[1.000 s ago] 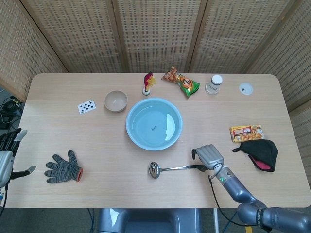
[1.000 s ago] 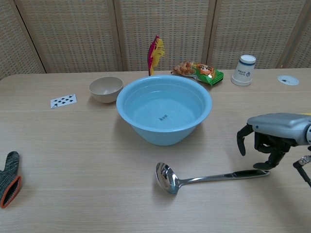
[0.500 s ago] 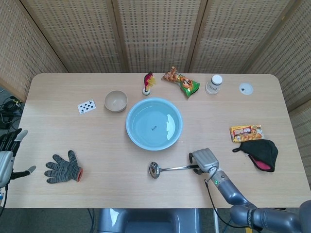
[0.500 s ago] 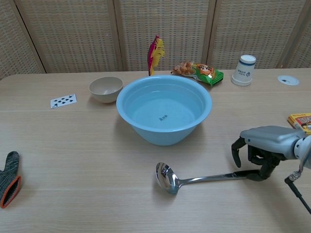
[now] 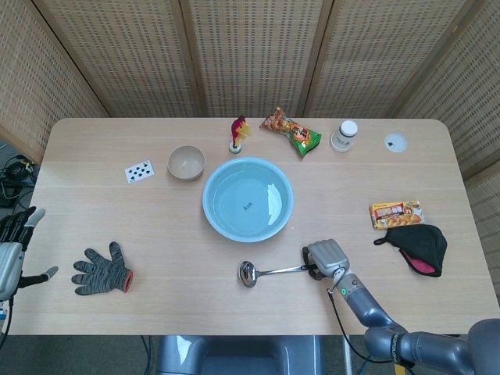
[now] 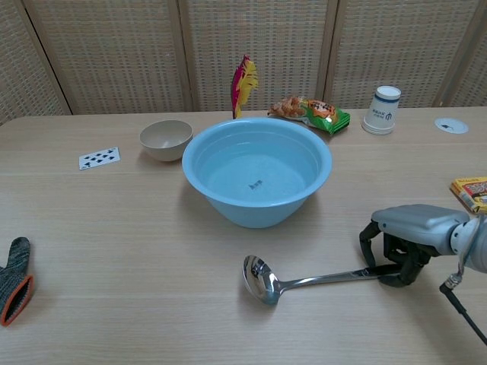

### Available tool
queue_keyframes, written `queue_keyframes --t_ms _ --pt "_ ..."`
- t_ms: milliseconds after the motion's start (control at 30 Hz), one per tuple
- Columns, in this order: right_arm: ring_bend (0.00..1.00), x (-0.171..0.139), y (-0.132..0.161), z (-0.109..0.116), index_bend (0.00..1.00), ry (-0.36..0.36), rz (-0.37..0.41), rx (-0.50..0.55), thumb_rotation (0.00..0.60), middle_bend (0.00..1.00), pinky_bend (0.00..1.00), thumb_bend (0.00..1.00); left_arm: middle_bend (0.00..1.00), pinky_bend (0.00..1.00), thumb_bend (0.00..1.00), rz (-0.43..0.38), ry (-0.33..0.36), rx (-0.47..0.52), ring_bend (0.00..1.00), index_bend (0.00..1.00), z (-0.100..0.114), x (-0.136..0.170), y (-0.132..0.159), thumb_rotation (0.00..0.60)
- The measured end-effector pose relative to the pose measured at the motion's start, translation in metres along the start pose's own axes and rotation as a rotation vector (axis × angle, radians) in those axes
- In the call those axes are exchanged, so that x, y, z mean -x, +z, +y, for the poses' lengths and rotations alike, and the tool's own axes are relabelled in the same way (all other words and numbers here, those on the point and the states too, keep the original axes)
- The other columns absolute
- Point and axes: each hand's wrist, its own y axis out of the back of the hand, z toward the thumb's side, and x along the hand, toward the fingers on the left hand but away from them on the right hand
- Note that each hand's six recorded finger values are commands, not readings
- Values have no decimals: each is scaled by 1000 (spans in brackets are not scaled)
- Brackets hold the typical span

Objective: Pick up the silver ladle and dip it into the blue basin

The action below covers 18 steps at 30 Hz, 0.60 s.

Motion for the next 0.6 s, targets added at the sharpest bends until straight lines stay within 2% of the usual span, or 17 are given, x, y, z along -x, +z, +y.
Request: queue_keyframes --t_ms 100,300,433,600 --pt "1000 0 -1 -2 558 5 0 -5 600 1000 1000 586 0 0 0 0 1 0 0 0 0 0 0 600" --pt "1000 1 -2 -3 696 13 -1 3 600 1000 1000 780 0 0 0 0 1 3 0 0 0 0 0 600" --pt "1000 -3 -3 2 769 11 4 22 600 1000 1000 814 0 0 0 -1 0 5 0 0 1 0 0 600" --pt "1000 -13 -6 12 791 8 10 40 600 1000 1000 827 0 0 0 -5 -2 9 0 0 1 0 1 600"
